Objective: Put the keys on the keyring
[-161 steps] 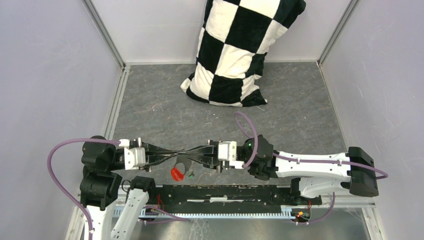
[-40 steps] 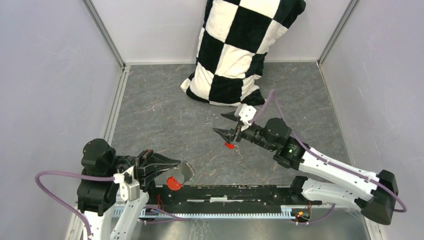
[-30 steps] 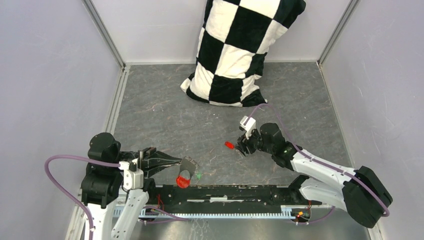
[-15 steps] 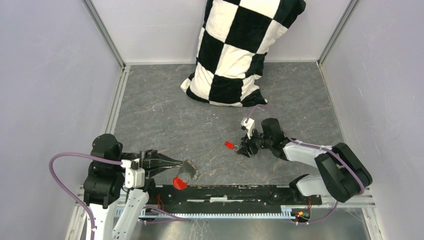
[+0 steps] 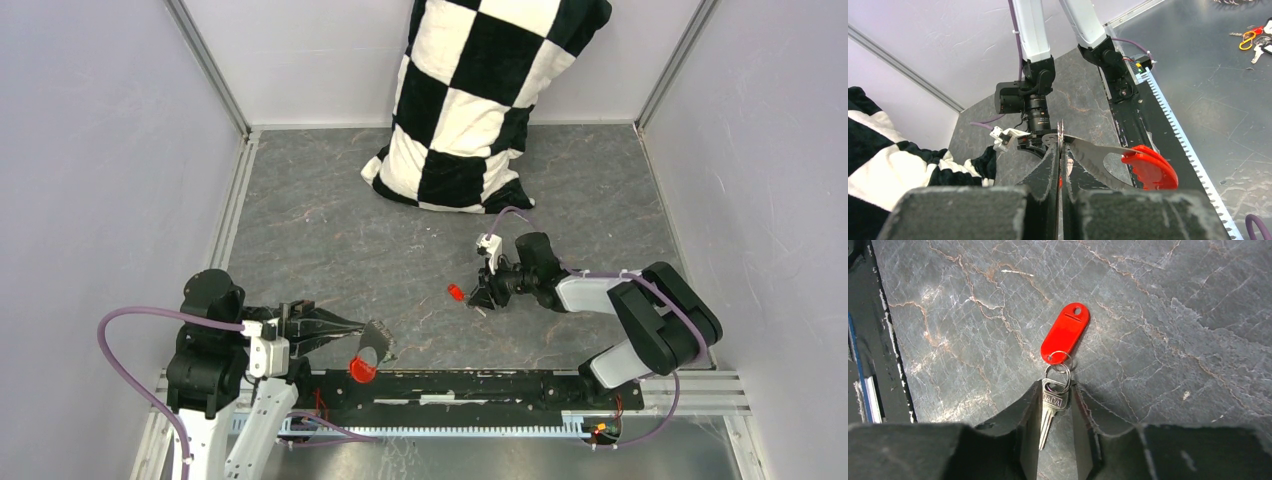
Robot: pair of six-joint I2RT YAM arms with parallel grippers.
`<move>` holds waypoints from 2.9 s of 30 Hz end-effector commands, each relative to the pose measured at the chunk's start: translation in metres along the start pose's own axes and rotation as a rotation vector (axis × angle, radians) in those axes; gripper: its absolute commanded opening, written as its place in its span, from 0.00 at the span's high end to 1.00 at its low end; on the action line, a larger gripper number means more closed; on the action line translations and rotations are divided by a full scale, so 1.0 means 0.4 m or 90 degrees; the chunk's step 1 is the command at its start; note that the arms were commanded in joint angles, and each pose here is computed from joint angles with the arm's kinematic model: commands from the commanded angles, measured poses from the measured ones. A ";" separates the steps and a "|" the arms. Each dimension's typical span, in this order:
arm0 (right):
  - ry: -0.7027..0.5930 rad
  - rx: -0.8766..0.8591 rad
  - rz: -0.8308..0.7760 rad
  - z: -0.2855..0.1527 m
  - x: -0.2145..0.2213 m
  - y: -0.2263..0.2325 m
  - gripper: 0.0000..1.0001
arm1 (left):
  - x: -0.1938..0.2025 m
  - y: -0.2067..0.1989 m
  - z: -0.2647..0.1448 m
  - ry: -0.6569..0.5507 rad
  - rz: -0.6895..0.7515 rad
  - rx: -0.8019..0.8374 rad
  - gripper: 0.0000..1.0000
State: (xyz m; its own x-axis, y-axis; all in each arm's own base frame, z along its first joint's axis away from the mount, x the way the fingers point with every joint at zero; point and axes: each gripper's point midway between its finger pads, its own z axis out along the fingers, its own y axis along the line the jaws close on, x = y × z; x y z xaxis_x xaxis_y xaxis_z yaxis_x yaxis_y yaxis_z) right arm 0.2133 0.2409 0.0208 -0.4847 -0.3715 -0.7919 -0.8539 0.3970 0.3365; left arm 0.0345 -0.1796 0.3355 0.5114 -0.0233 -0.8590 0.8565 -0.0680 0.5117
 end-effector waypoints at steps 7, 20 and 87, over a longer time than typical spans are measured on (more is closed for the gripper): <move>-0.035 -0.034 0.001 0.007 -0.058 0.012 0.81 | -0.012 -0.015 0.001 -0.011 -0.004 0.010 0.98; -0.056 -0.002 -0.028 -0.009 -0.090 0.001 0.68 | -0.012 -0.024 0.000 -0.006 0.001 0.008 0.98; -0.382 -0.102 -0.759 -0.276 -0.639 0.708 0.99 | -0.046 -0.019 0.006 -0.057 -0.035 0.060 0.98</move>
State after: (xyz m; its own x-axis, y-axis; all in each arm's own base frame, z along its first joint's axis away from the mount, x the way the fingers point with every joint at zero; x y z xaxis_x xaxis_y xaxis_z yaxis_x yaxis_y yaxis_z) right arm 0.0865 0.3472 0.3665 0.5889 0.0447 -0.8070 -0.8082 0.0275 -0.5882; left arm 0.0396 -0.1812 0.3282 0.4098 -0.0269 -0.9118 0.9071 -0.0938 0.4104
